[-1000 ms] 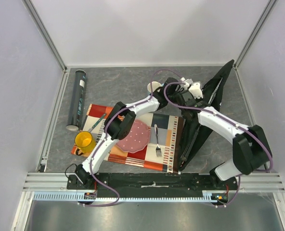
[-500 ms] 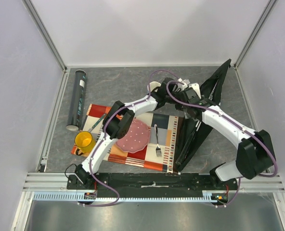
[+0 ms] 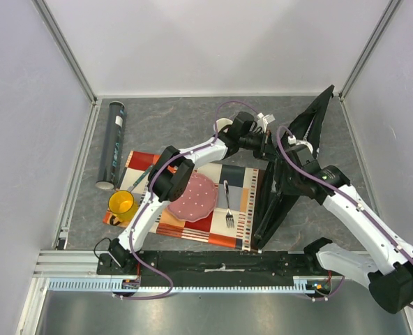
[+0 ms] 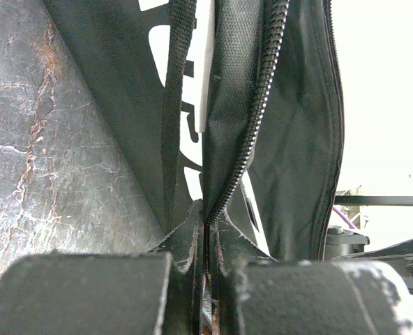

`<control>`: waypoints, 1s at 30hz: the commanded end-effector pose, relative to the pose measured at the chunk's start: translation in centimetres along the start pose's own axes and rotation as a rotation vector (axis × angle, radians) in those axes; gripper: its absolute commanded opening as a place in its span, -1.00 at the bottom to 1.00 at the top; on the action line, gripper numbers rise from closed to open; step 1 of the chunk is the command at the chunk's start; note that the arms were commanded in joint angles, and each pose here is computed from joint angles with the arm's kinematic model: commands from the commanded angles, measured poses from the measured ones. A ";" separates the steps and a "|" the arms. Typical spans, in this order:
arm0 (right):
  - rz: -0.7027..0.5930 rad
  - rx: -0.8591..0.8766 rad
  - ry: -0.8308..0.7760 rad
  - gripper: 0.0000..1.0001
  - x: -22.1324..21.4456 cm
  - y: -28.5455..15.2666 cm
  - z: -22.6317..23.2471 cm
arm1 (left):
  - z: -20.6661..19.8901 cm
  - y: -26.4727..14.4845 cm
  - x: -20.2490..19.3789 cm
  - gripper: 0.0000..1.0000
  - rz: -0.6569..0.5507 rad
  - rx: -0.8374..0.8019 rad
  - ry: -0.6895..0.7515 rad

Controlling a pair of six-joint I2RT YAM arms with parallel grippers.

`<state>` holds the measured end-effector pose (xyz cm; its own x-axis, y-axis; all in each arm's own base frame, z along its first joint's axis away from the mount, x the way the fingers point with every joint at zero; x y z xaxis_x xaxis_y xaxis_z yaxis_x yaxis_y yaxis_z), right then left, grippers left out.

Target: Pack up the badminton gear

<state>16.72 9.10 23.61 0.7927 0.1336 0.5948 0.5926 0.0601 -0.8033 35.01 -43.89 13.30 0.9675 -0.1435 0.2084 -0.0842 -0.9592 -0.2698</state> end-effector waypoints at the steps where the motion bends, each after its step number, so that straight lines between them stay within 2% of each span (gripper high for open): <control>1: 0.126 0.033 0.112 0.37 -2.3 0.0 0.5 | -4.0 -1.5 0.5 -0.95 0.005 -0.056 0.052; 5: 0.151 0.046 0.143 0.25 -4.1 1.4 0.6 | -4.2 -1.5 0.5 -0.95 0.004 -0.057 0.052; 10: 0.132 0.092 0.190 0.01 -5.0 3.4 1.3 | -4.7 -1.7 0.4 -0.95 0.003 -0.062 0.061; 11: 0.129 0.069 0.199 -0.09 -5.0 3.7 1.2 | -4.7 -1.5 0.2 -0.95 0.009 -0.059 0.059; 12: 0.132 0.056 0.197 -0.33 -5.1 3.9 1.1 | -4.8 -1.5 0.1 -0.95 0.009 -0.060 0.063; 14: 0.092 0.002 0.196 -0.52 -4.4 3.7 0.7 | -4.7 -1.4 -0.1 -0.95 0.016 -0.053 0.064; 15: 0.063 -0.015 0.199 -0.84 -4.2 3.4 0.5 | -4.6 -1.4 -0.1 -0.95 0.016 -0.052 0.066; 16: 0.038 -0.032 0.204 -0.98 -3.9 3.3 0.3 | -4.5 -1.3 -0.3 -0.95 0.023 -0.049 0.065; 20: -0.031 -0.141 0.211 -1.00 -2.8 4.0 -0.4 | -4.0 -0.9 -0.8 -0.95 0.039 -0.042 0.057; 25: -0.014 -0.140 0.214 -1.00 -4.2 7.2 0.1 | -4.2 -0.8 -1.1 -0.95 0.050 -0.047 0.058; 28: 0.003 -0.159 0.177 -0.97 -4.4 7.6 -0.1 | -4.5 -1.0 -1.1 -0.95 0.048 -0.053 0.064; 29: 0.001 -0.135 0.166 -0.86 -4.3 7.5 0.1 | -4.7 -1.0 -1.2 -0.95 0.049 -0.058 0.064; 30: 0.002 -0.109 0.135 -0.49 -3.9 7.1 0.2 | -4.8 -1.1 -1.1 -0.95 0.048 -0.063 0.063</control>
<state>15.71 8.97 15.08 0.8693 -0.0344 0.4931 0.4918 -0.0400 -0.8698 34.71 -43.93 14.04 0.9666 -0.1314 0.2202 -0.0687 -0.9600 -0.2715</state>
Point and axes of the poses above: each gripper's point midway between its finger pads, its own y axis out along the fingers, its own z axis along the line the jaws close on, x = y × z, the point moved 10 cm from there along -y, back along the fingers, and after that the axes turned 15 degrees about -y, right-handed, at the moved point
